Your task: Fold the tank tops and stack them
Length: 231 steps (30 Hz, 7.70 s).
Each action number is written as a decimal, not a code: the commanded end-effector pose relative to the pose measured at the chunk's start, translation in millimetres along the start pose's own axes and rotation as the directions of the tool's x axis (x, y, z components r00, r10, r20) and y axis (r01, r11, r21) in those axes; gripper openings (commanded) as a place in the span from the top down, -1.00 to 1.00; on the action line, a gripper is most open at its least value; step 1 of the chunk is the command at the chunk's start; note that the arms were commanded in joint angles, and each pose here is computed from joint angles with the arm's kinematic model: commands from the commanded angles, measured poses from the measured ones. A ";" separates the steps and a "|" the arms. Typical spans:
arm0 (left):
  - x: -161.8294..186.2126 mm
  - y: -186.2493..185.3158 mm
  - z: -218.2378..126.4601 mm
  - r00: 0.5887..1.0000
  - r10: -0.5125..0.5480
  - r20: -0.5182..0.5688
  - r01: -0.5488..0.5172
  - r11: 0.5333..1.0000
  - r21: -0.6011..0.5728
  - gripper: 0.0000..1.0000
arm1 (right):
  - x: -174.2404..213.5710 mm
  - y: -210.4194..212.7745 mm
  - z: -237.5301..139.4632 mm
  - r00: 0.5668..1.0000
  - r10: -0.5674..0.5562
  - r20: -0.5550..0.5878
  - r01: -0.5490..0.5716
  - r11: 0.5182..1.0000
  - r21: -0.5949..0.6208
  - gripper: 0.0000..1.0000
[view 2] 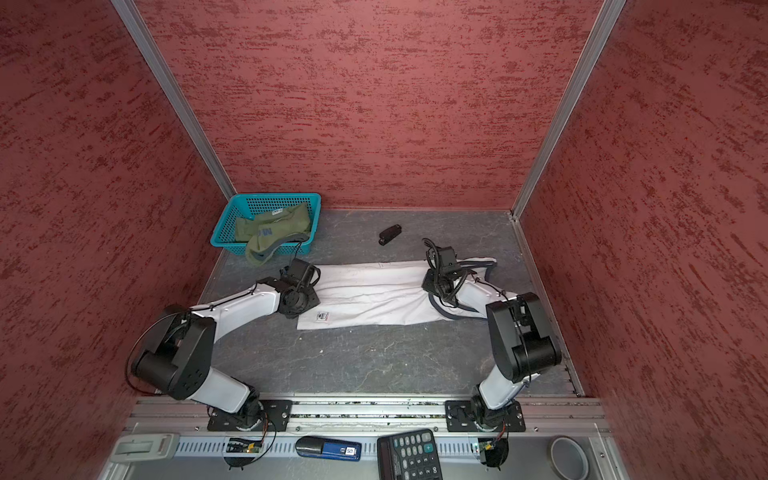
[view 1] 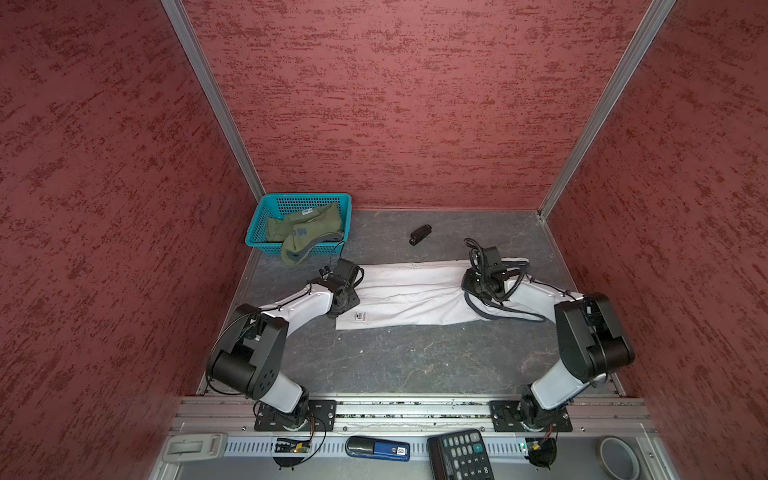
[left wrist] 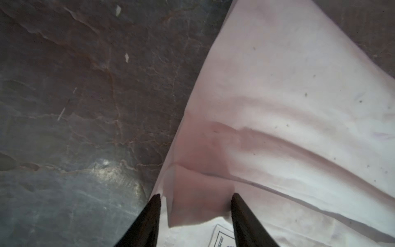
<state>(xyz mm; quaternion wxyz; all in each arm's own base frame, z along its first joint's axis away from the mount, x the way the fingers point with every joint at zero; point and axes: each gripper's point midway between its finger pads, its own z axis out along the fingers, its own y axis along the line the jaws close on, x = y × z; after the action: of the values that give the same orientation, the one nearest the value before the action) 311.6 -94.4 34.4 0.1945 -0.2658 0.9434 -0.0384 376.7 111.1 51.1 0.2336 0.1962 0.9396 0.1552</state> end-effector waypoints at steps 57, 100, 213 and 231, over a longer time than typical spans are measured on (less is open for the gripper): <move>-0.3 -55.5 -65.5 0.979 0.149 0.137 -0.178 0.955 0.239 -0.56 | -3.0 -97.6 -92.4 0.955 0.252 0.157 -0.267 0.960 0.085 -0.53; 42.2 -21.8 40.2 0.990 0.128 -0.050 -0.122 0.986 0.117 -0.56 | -57.5 -171.0 -43.2 0.906 0.393 0.159 -0.415 0.898 0.146 0.44; 166.5 -96.8 -90.3 0.825 0.564 -0.007 -0.527 0.775 0.348 -0.71 | -130.6 -67.9 -17.3 0.992 0.046 0.117 -0.070 0.976 0.205 -0.63; 112.8 -55.2 -3.7 0.852 0.494 -0.172 -0.461 0.864 0.201 -0.67 | 6.0 -25.8 24.8 0.986 -0.115 -0.123 0.133 0.980 0.146 -0.60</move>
<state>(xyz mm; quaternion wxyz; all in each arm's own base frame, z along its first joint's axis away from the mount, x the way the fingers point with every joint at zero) 264.0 -196.0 25.6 0.1437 -0.0197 0.9847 -0.0964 368.9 104.0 29.8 0.1754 0.1390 0.9690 0.1043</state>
